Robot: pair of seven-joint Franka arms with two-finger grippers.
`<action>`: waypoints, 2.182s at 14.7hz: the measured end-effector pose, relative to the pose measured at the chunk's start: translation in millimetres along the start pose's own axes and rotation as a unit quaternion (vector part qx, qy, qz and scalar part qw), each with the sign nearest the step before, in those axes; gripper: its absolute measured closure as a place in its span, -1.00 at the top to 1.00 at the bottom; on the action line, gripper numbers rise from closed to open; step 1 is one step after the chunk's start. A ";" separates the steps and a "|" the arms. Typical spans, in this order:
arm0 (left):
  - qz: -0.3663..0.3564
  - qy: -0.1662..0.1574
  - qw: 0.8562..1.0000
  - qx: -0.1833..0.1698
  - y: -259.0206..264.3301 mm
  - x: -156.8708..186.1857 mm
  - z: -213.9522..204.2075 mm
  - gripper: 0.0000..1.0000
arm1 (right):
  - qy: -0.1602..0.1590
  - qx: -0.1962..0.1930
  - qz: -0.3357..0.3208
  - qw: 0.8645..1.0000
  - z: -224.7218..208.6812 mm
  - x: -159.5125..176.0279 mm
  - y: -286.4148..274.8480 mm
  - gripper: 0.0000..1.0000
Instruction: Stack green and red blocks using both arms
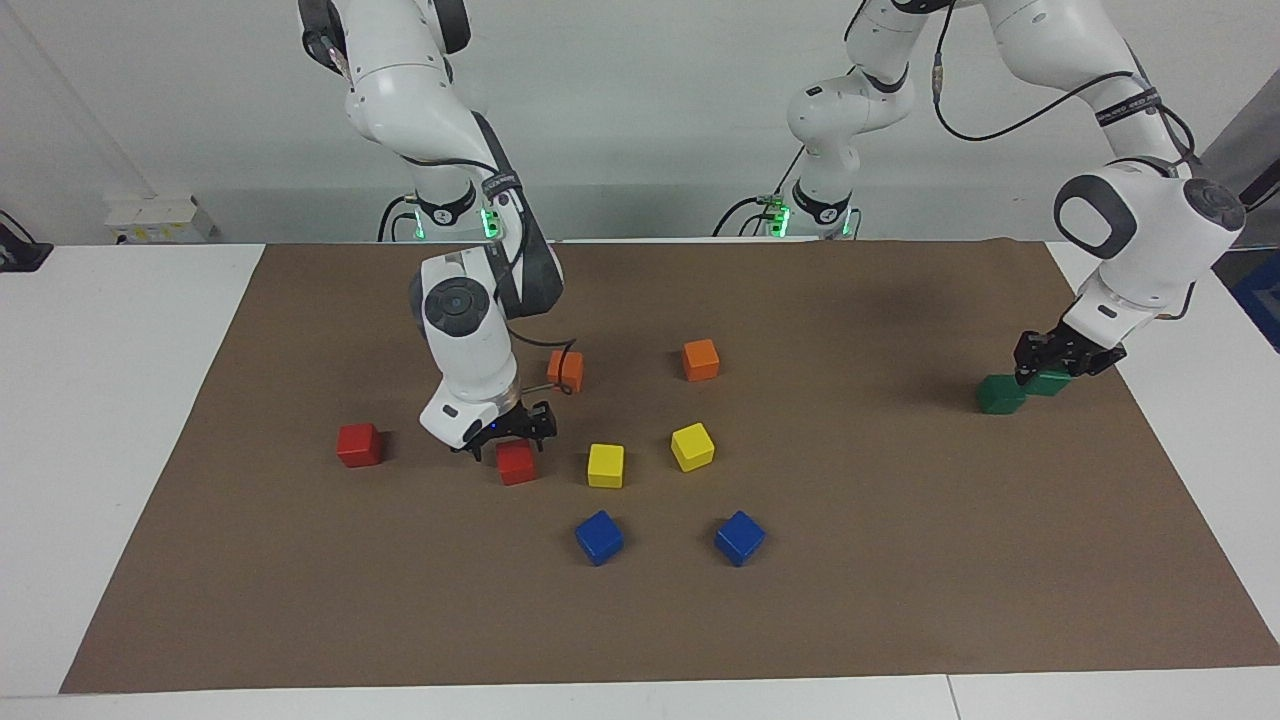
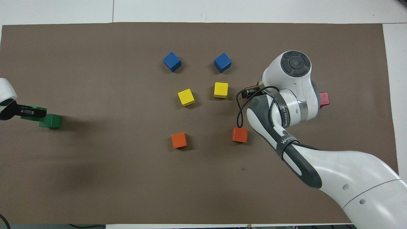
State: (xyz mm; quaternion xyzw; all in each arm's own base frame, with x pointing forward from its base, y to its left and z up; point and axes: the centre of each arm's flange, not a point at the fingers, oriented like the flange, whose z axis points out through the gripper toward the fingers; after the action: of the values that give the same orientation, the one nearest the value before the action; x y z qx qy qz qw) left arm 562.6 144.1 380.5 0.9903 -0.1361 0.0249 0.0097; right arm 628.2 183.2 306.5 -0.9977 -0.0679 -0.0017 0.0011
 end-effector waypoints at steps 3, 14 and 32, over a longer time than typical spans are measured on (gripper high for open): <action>0.000 0.005 1.000 0.004 0.6 -6.6 13.3 0.09 | -0.001 0.000 0.000 1.000 1.7 0.2 0.1 0.99; -0.011 0.021 1.000 0.016 -4.2 -22.7 26.3 0.09 | -0.035 -0.005 0.001 0.999 -30.6 8.5 0.5 0.11; -0.007 0.019 1.000 0.014 1.9 -22.4 33.5 0.29 | -0.011 -0.002 0.051 0.999 -108.5 -36.5 234.7 0.11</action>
State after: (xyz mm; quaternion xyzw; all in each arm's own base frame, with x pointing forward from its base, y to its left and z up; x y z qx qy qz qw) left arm 542.2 147.5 345.9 0.9906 -0.1288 0.0454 -0.0015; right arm 623.6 -54.5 414.4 -0.9998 -0.0165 0.0091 -0.0014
